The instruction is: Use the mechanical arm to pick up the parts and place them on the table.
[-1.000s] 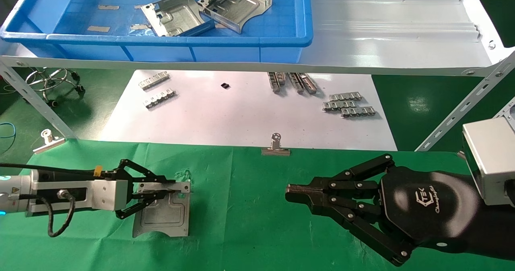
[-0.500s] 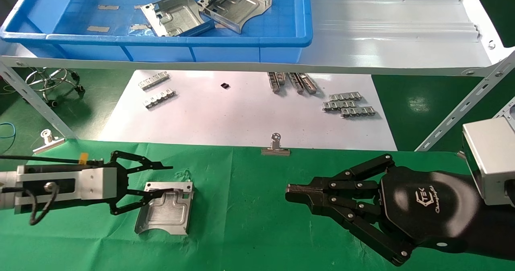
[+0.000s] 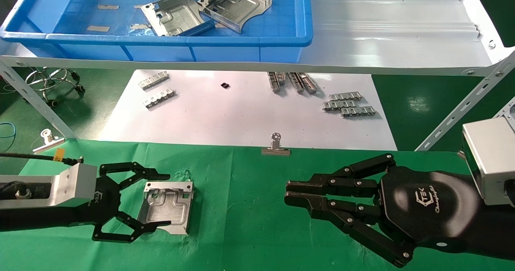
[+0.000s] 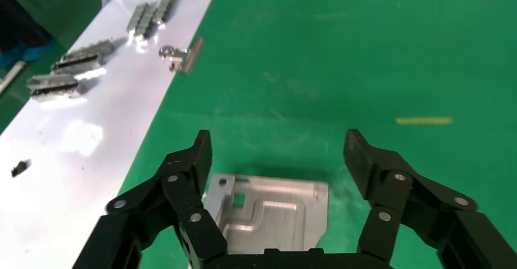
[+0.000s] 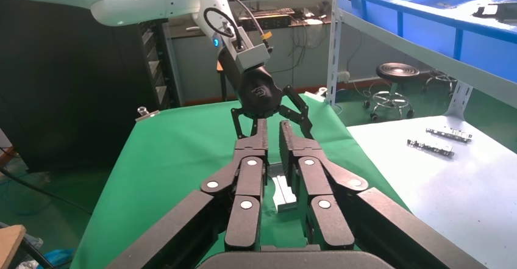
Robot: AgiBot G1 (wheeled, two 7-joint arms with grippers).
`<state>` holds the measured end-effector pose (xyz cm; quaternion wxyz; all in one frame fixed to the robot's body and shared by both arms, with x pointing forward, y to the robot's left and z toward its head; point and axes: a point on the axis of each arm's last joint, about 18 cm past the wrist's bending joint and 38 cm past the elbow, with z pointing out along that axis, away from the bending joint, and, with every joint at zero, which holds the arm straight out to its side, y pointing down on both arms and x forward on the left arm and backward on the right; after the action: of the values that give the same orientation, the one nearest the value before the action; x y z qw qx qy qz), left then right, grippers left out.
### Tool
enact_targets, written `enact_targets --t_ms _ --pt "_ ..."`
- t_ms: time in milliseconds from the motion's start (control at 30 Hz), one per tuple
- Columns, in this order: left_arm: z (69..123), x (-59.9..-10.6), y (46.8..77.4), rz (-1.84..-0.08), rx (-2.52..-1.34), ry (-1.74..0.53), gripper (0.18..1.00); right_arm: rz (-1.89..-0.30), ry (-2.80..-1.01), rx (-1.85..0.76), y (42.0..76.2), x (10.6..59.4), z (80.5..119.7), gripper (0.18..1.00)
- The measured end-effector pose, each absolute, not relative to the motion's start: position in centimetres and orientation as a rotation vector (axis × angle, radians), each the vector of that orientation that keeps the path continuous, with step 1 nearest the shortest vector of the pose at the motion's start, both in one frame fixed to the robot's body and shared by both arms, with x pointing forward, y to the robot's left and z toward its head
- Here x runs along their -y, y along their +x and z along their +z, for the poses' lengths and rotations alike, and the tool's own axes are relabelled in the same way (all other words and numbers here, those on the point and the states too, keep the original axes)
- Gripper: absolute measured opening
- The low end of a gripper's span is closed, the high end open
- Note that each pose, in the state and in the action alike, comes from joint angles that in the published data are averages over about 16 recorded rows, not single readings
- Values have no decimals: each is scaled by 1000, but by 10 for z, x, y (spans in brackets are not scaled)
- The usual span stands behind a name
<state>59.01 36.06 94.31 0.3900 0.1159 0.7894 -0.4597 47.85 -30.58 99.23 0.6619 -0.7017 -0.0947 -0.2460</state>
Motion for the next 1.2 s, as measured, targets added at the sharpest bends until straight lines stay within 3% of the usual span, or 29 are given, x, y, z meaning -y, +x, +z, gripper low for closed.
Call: enact_targets --t_ms 300,600,1033,1200 --pt "953 -348 576 -1286 -1974 278 862 -556 -1587 214 479 306 992 320" --pt "962 -336 559 -1402 -1947 267 970 -556 -1587 214 479 306 992 504" --pt "976 -321 530 -1564 -1922 262 1001 -556 -1587 214 479 306 992 802" --pt "980 -316 517 -1624 -1917 264 1001 -556 -1587 214 479 306 992 881"
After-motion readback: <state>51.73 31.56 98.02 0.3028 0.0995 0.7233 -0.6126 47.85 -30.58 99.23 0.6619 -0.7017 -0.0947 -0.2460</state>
